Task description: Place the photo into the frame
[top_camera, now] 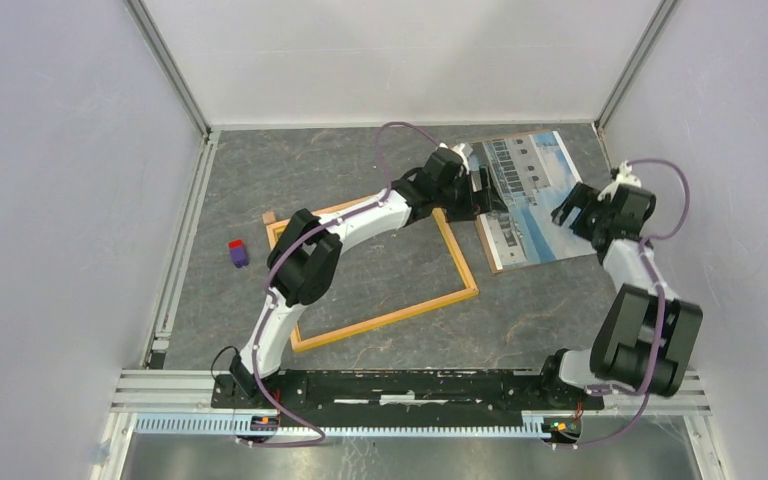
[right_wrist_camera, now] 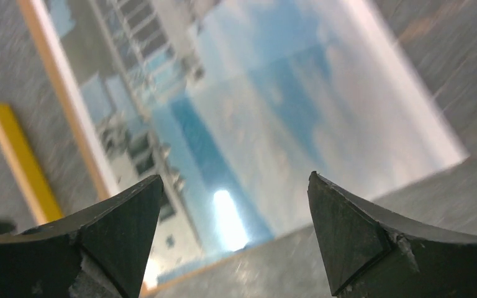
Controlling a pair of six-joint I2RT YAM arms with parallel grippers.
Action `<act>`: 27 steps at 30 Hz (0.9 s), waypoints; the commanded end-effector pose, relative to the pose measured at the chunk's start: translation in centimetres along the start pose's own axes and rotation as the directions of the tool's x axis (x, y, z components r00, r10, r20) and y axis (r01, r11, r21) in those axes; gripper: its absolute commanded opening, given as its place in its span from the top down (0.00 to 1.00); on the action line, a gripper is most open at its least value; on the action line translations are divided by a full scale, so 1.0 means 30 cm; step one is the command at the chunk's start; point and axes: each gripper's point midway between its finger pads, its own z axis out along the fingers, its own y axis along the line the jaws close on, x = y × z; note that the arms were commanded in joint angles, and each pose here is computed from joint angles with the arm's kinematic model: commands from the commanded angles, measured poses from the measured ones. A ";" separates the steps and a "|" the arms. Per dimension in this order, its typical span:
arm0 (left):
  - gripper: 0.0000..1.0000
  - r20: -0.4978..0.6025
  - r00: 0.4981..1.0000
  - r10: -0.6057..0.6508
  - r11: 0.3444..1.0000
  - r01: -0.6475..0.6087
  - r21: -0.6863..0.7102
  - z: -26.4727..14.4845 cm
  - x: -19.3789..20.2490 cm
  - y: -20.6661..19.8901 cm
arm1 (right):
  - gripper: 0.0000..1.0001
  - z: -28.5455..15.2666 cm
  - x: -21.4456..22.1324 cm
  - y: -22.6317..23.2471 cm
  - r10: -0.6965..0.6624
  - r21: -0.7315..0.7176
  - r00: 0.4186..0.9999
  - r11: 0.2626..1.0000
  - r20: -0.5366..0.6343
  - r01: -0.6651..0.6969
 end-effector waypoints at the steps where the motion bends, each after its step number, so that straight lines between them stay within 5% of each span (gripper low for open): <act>1: 0.00 0.028 0.997 -0.073 0.997 0.072 0.028 0.037 0.006 -0.059 | 0.07 0.065 -0.153 -0.113 -0.123 0.183 0.991 0.975 -0.045 0.129; 9: 0.00 0.034 0.984 -0.176 0.984 0.177 -0.014 0.086 0.050 -0.021 | 0.08 0.236 -0.304 -0.132 -0.137 0.180 0.985 0.972 -0.102 0.154; 27: 0.00 0.010 0.966 -0.259 0.965 0.259 -0.050 0.177 0.116 0.056 | 0.13 0.371 -0.160 -0.277 -0.077 0.211 0.969 0.969 -0.236 0.128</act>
